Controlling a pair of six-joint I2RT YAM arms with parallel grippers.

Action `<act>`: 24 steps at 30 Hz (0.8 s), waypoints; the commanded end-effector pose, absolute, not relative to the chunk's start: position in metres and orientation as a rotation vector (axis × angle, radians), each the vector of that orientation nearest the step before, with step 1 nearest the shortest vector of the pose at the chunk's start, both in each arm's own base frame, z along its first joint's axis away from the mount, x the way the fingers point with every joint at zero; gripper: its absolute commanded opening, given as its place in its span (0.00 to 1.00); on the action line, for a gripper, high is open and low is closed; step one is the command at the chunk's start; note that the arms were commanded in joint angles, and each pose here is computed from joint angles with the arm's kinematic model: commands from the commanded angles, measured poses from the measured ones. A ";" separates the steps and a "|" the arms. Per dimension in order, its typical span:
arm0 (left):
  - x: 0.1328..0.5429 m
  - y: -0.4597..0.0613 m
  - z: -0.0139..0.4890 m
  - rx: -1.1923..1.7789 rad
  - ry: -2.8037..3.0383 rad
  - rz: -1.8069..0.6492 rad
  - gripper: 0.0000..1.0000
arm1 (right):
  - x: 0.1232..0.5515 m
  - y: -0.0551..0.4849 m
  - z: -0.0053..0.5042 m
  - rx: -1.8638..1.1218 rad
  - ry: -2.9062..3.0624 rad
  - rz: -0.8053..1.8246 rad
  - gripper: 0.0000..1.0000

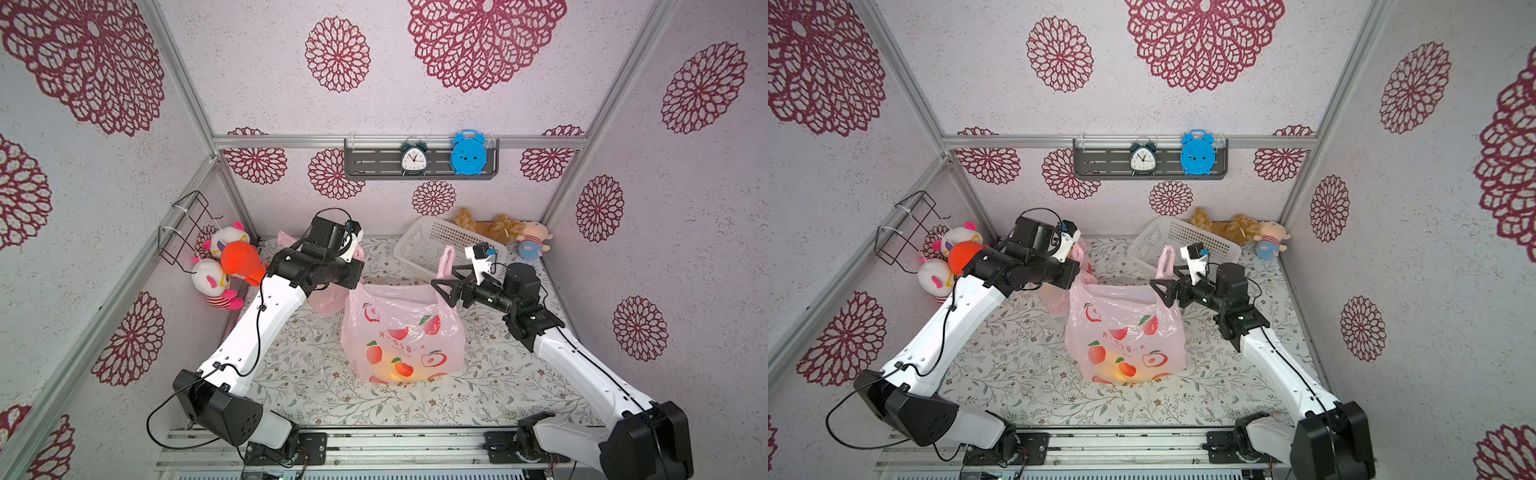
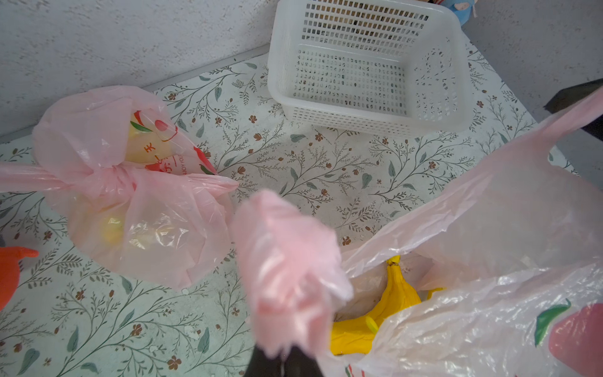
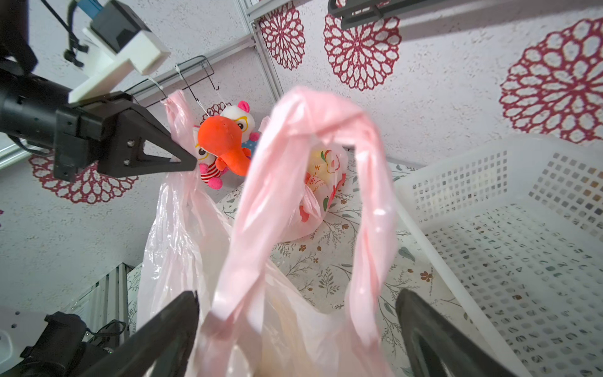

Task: Place the banana into a plastic bag & tie a knot
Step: Adjust the plastic bag at the center of the board.

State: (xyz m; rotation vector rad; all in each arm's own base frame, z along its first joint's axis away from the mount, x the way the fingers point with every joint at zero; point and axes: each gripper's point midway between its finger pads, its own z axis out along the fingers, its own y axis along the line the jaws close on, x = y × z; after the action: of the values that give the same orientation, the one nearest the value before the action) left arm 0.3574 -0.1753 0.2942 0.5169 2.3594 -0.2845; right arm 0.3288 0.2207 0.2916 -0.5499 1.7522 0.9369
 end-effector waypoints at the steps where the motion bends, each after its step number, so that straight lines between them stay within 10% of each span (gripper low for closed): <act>1: 0.357 -0.174 0.297 0.529 2.355 -0.285 0.00 | 0.328 0.226 0.297 -0.608 1.683 0.932 0.99; 10: 0.357 -0.176 0.298 0.543 2.358 -0.291 0.00 | 0.326 0.224 0.286 -0.608 1.678 0.896 0.90; 12: 0.357 -0.176 0.299 0.552 2.365 -0.291 0.00 | 0.332 0.225 0.283 -0.621 1.696 0.872 0.68; 14: 0.356 -0.176 0.299 0.563 2.376 -0.291 0.00 | 0.337 0.226 0.282 -0.647 1.702 0.848 0.26; 17: 0.352 -0.177 0.302 0.585 2.390 -0.287 0.00 | 0.346 0.225 0.287 -0.635 1.712 0.816 0.00; 24: 0.327 -0.190 0.287 0.828 2.505 -0.093 0.00 | 0.346 0.240 0.302 -0.757 1.718 0.872 0.00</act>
State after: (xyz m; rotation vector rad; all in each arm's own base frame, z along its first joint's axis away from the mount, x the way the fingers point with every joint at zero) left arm 0.3466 -0.1858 0.3071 0.6653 2.4159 -0.2012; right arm 0.3523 0.2332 0.2866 -0.6687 1.7663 0.8623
